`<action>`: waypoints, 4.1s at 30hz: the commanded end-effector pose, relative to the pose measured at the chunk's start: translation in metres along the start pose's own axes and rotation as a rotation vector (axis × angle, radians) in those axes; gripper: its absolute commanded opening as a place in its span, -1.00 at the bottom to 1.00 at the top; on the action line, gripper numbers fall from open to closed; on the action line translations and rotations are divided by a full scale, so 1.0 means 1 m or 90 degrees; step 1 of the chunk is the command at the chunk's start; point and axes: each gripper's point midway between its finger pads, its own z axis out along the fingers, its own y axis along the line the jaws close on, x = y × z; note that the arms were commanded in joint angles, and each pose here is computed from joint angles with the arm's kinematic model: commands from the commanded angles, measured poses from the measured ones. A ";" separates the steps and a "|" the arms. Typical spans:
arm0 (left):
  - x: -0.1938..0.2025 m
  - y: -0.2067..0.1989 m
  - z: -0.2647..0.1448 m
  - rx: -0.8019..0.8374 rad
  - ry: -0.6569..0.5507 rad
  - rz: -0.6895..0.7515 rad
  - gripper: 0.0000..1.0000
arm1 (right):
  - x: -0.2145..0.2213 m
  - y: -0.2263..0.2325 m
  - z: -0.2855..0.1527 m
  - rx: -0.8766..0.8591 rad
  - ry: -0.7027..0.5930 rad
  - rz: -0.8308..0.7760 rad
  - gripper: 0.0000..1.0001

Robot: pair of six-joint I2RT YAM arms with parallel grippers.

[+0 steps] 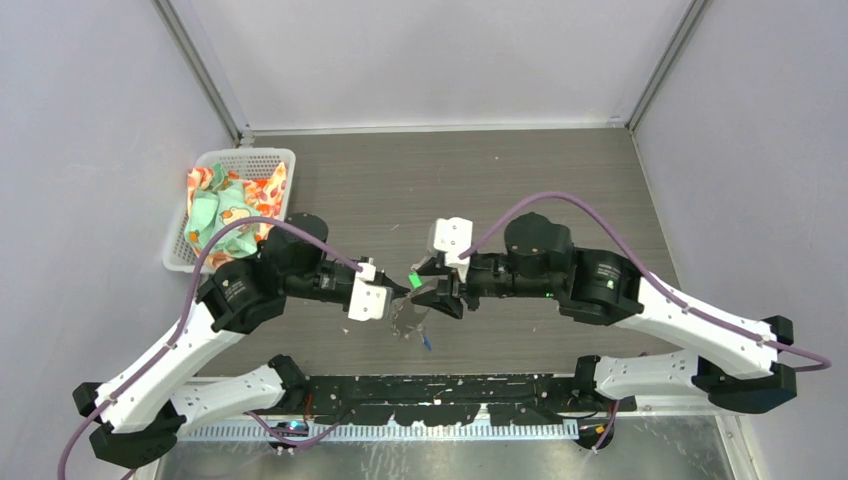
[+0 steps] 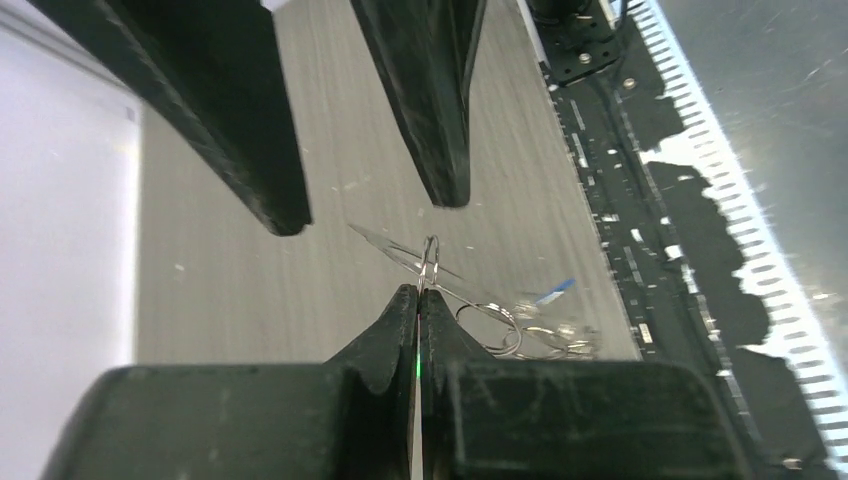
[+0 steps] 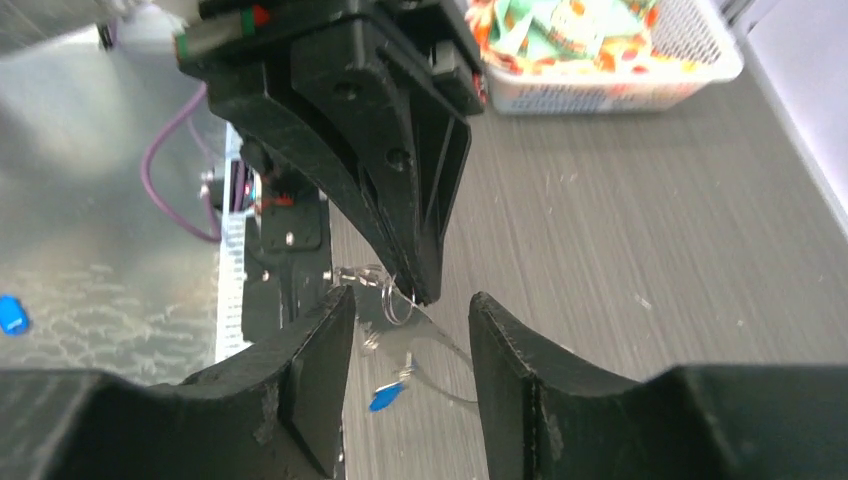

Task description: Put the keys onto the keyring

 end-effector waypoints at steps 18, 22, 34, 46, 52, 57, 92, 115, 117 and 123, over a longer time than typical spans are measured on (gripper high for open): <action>-0.015 -0.007 -0.006 0.008 -0.009 -0.153 -0.99 | 0.009 0.010 0.012 -0.073 0.066 -0.086 -0.23; -0.016 -0.008 -0.006 0.009 -0.008 -0.162 -0.99 | 0.009 0.012 0.017 -0.085 0.068 -0.095 -0.30; -0.018 -0.010 -0.006 0.014 -0.016 -0.171 -0.99 | 0.011 0.009 0.020 -0.082 0.074 -0.107 -0.98; -0.021 -0.015 -0.012 -0.026 -0.046 -0.239 -0.30 | -0.019 0.015 0.000 -0.036 -0.152 -0.054 -0.98; -0.025 -0.020 -0.014 -0.029 -0.068 -0.273 -0.30 | -0.027 0.023 -0.008 -0.049 -0.217 -0.027 -0.98; -0.039 -0.012 -0.014 -0.050 -0.121 -0.276 -0.30 | -0.032 0.026 -0.010 -0.060 -0.246 -0.014 -0.98; -0.058 -0.024 -0.017 0.011 -0.157 -0.270 -0.67 | -0.017 0.034 0.007 -0.100 -0.194 -0.001 -0.98; -0.052 -0.020 -0.017 -0.005 -0.143 -0.253 -0.39 | -0.007 0.038 0.014 -0.117 -0.146 0.013 -0.98; -0.052 -0.021 -0.017 -0.004 -0.142 -0.253 -0.50 | -0.007 0.038 0.015 -0.116 -0.146 0.013 -0.98; -0.054 -0.029 -0.018 0.023 -0.150 -0.240 -0.58 | -0.004 0.036 0.017 -0.113 -0.139 0.017 -0.98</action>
